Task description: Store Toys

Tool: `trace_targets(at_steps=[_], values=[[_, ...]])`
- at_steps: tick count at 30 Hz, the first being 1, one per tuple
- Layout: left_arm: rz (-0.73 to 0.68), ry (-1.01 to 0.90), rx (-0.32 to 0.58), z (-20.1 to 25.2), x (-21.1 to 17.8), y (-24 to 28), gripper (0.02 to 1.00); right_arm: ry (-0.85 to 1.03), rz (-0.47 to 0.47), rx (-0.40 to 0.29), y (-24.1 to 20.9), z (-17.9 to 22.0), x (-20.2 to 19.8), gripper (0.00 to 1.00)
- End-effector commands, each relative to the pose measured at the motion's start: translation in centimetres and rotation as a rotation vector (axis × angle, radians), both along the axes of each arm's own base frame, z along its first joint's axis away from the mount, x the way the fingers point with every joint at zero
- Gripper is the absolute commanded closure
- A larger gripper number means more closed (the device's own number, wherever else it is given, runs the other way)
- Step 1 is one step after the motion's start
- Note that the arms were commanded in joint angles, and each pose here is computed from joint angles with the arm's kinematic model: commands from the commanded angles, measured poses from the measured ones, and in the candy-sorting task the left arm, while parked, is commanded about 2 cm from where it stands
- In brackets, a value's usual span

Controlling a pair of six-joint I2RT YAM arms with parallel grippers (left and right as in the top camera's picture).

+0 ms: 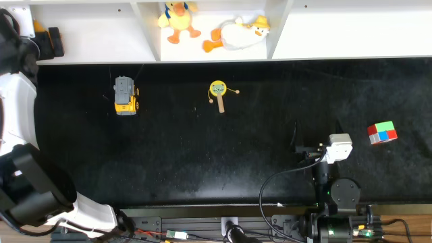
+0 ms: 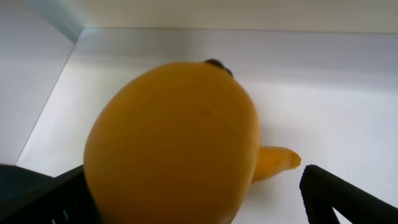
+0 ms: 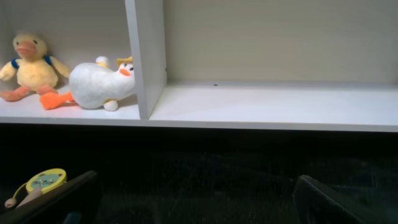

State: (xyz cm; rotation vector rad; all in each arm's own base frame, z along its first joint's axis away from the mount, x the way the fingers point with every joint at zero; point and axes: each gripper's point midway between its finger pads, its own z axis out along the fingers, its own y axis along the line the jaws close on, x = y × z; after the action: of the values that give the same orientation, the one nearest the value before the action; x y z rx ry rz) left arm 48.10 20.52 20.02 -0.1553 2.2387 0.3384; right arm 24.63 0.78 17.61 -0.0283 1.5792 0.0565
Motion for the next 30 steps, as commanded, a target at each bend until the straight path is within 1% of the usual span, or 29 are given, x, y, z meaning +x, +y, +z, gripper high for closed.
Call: trace_targets(at_steps=[1,7,15,19,24,27,30], values=[[-0.012,-0.044,0.001,2.1,0.2,-0.4,0.020,0.001,0.001,0.008,0.0,-0.4,0.0,0.005],[0.013,-0.068,0.014,4.5,-1.5,0.2,0.020,0.001,0.001,0.008,0.0,-0.4,0.0,0.005],[0.026,-0.014,-0.009,2.7,-4.9,-0.7,0.020,0.001,0.001,0.008,0.0,-0.4,0.0,0.005],[0.026,-0.009,-0.013,1.7,-7.6,-2.0,0.020,0.001,0.001,0.008,0.0,-0.4,0.0,0.005],[0.045,-0.024,-0.081,0.4,-11.8,-4.7,0.020,0.001,0.001,0.008,0.0,-0.4,0.0,0.003],[-0.031,-0.027,-0.131,-1.0,-13.4,-8.1,0.020,0.001,0.000,0.008,0.0,-0.4,0.0,0.005],[-0.067,0.006,-0.177,-3.2,-14.3,-11.1,0.020,0.001,0.001,0.008,0.0,-0.4,0.0,0.007]])
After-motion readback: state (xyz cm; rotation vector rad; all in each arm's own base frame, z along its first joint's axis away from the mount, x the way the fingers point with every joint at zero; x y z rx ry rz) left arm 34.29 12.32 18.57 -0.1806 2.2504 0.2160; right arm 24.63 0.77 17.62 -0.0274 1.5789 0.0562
